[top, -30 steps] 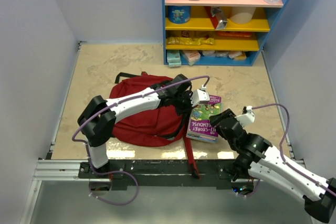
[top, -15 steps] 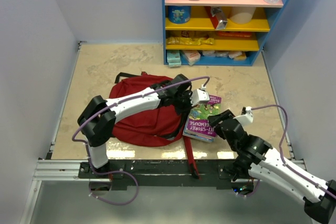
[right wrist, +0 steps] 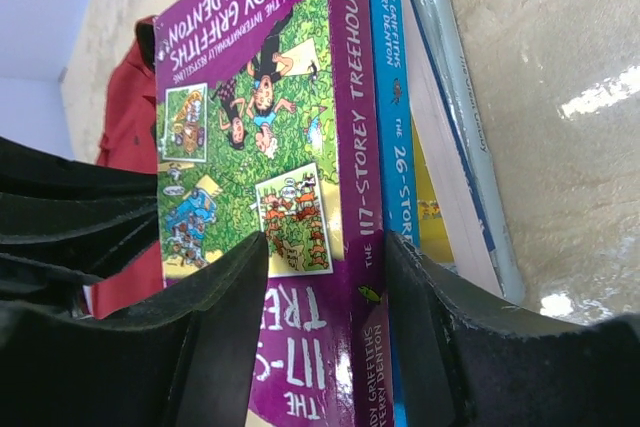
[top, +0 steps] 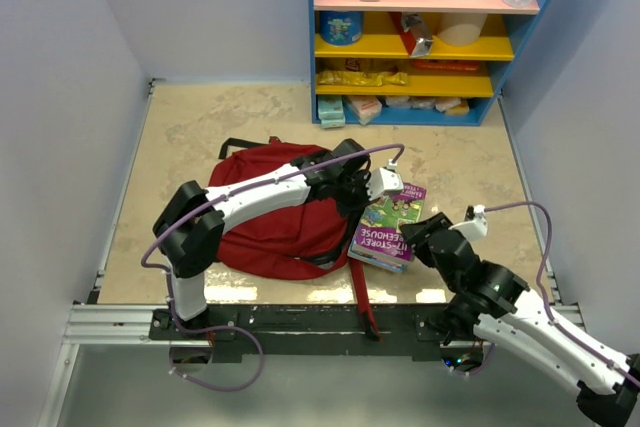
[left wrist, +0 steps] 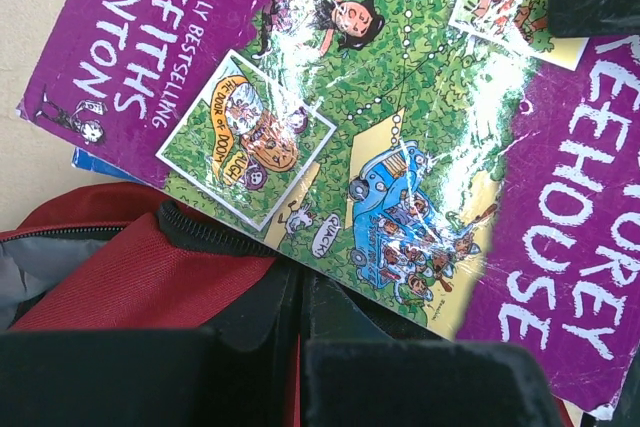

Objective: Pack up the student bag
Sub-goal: Pick up the book from the center of the board.

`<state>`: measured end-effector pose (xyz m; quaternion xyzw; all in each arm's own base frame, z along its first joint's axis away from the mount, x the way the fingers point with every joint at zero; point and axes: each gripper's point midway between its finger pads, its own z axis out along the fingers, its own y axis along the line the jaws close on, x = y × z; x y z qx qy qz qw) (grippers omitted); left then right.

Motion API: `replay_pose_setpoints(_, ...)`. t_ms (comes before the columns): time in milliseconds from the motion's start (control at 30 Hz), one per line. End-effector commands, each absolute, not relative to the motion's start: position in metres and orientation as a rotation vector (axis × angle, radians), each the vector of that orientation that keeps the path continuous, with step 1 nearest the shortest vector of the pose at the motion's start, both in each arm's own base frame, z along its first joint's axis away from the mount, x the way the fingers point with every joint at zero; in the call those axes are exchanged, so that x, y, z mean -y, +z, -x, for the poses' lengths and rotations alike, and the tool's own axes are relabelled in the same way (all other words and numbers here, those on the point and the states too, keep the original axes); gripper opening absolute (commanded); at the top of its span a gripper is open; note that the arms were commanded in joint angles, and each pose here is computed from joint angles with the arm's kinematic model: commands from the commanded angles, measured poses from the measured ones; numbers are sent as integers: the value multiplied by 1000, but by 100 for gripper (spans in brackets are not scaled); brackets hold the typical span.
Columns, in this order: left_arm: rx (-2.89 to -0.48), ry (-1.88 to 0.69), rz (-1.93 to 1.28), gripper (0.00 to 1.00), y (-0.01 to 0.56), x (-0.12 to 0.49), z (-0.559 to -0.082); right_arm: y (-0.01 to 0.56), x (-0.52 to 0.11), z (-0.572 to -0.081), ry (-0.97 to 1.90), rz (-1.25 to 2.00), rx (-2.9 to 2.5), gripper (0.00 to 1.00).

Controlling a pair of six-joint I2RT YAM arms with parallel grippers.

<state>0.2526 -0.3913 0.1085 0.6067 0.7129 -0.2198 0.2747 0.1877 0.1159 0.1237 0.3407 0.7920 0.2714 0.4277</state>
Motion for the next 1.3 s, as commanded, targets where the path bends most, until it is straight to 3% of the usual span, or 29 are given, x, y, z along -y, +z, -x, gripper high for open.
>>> replay_pose_setpoints(0,-1710,-750,-1629,0,148,441,-236,184,-143,-200,879,-803,-1873,52)
replay_pose_setpoints(400,-1700,-763,-1650,0,147,450,-229,242,-142,-205,907,-723,-1788,54)
replay_pose_setpoints(867,-1696,-751,-1651,0,149,445,-227,187,-165,-208,819,-678,-1969,52)
replay_pose_setpoints(967,-1690,-753,-1650,0,151,445,-227,178,-161,-208,761,-682,-2005,40)
replay_pose_setpoints(1000,-1688,-748,-1647,0,153,444,-228,176,-160,-207,751,-681,-2014,31)
replay_pose_setpoints(1200,-1702,-687,-1640,0,172,420,-233,185,-155,-207,743,-658,-1985,0)
replay_pose_setpoints(1267,-1713,-653,-1628,0,184,401,-235,196,-150,-207,731,-628,-1961,0)
